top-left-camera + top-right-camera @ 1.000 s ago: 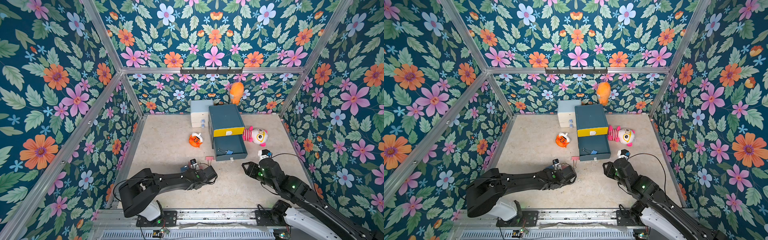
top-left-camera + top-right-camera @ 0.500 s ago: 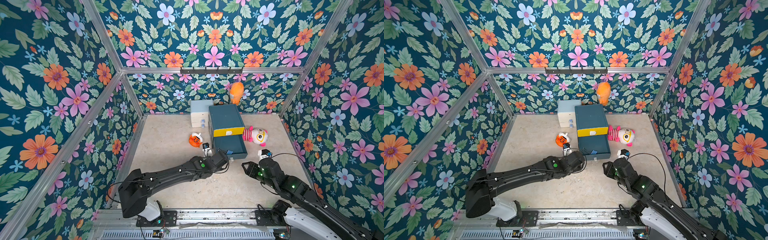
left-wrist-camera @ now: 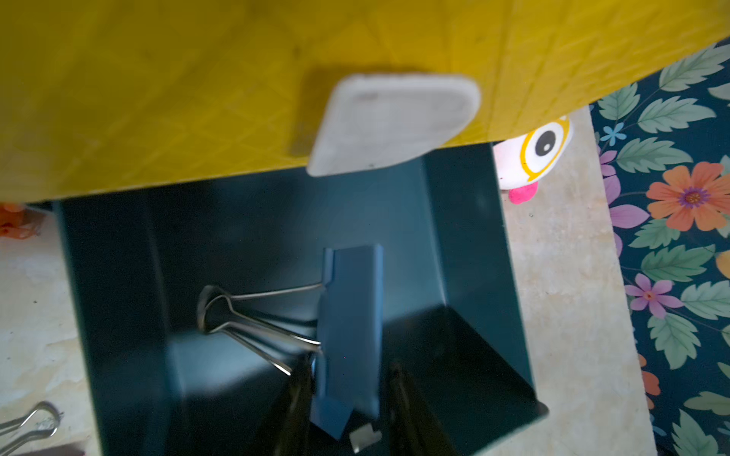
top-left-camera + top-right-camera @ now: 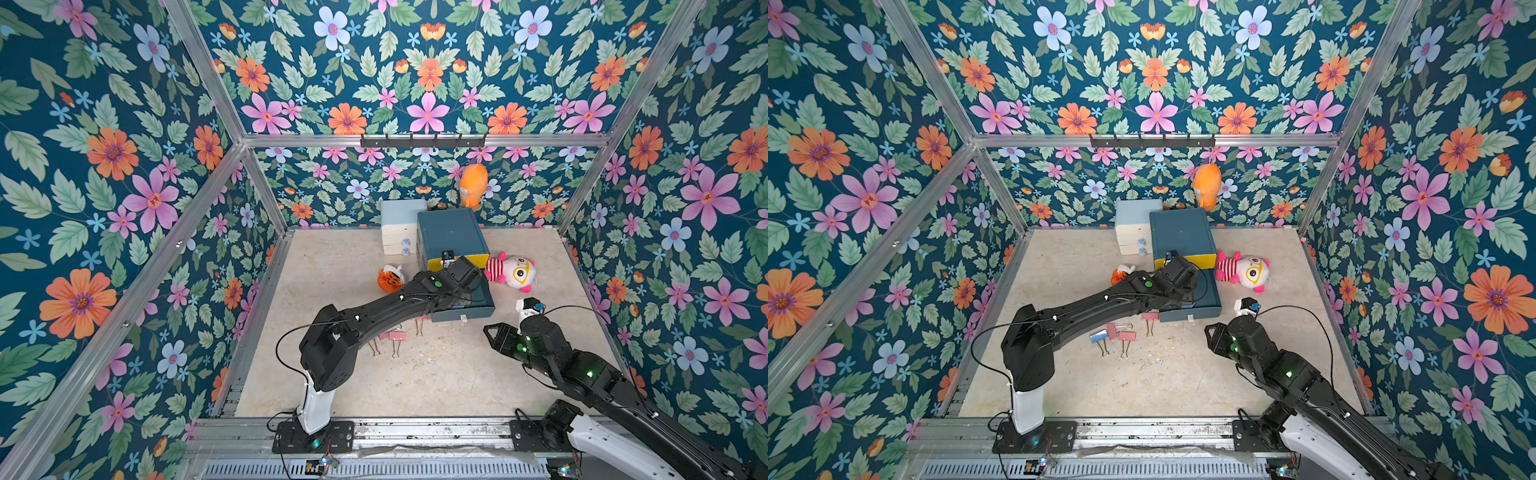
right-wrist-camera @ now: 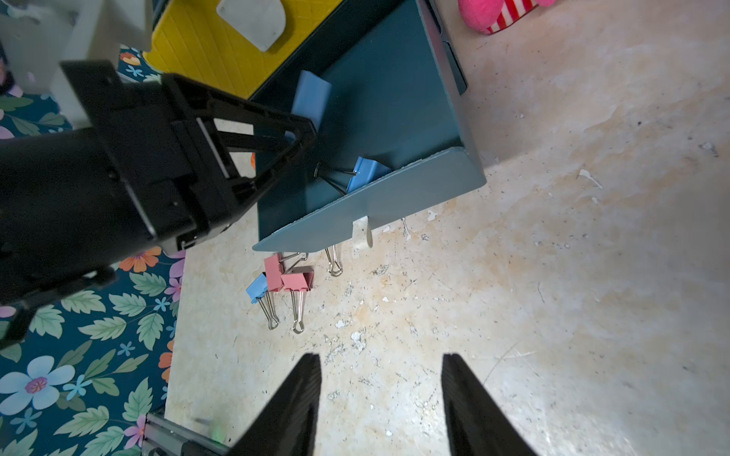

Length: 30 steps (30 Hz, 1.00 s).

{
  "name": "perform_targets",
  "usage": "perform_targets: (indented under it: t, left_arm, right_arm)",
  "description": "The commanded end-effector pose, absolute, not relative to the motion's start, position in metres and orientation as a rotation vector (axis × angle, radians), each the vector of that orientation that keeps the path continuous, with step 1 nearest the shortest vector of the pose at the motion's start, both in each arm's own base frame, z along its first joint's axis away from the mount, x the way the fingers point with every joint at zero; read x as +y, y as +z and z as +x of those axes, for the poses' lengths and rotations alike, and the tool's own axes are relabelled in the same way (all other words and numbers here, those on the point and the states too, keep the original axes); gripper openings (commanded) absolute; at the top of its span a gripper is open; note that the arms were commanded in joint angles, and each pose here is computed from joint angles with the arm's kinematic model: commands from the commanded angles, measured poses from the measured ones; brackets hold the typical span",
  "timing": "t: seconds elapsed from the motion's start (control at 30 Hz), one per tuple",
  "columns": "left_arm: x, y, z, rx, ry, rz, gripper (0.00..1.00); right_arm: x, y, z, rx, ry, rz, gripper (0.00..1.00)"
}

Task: Put the binder clips in the drawer according to color
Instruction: Place the binder clip in the drawer.

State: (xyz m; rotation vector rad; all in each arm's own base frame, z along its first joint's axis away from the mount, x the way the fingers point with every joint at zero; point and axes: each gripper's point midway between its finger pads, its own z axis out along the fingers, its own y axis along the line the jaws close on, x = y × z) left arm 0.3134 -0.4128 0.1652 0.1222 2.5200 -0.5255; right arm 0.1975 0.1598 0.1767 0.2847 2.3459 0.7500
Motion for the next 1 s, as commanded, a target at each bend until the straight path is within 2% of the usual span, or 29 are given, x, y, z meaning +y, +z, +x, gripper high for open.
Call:
perform_targets:
  t: [0.0, 0.07, 0.17, 0.33, 0.43, 0.67, 0.97]
  left_arm:
    - [-0.419, 0.171, 0.313, 2.515, -0.567, 0.165, 0.56]
    - [-0.417, 0.178, 0.313, 2.499, -0.57, 0.158, 0.66]
    - [-0.406, 0.194, 0.312, 2.458, -0.563, 0.137, 0.71]
    - [-0.366, 0.224, 0.303, 2.377, -0.55, 0.047, 0.71]
    - [-0.333, 0.224, 0.29, 2.373, -0.515, -0.018, 0.72]
    - [-0.261, 0.157, 0.248, 2.54, -0.349, -0.113, 0.78]
    - [-0.21, 0.087, 0.215, 2.685, -0.197, -0.223, 0.79]
  right_arm:
    - [0.167, 0.18, 0.196, 2.354, 0.781, 0.234, 0.52]
    - [0.172, 0.181, 0.195, 2.361, 0.803, 0.218, 0.52]
    - [0.177, 0.183, 0.195, 2.359, 0.832, 0.205, 0.52]
    - [0.178, 0.187, 0.195, 2.353, 0.842, 0.197, 0.52]
    - [0.179, 0.187, 0.196, 2.354, 0.843, 0.195, 0.52]
    - [0.184, 0.184, 0.197, 2.36, 0.857, 0.19, 0.52]
    - [0.191, 0.179, 0.198, 2.371, 0.883, 0.187, 0.52]
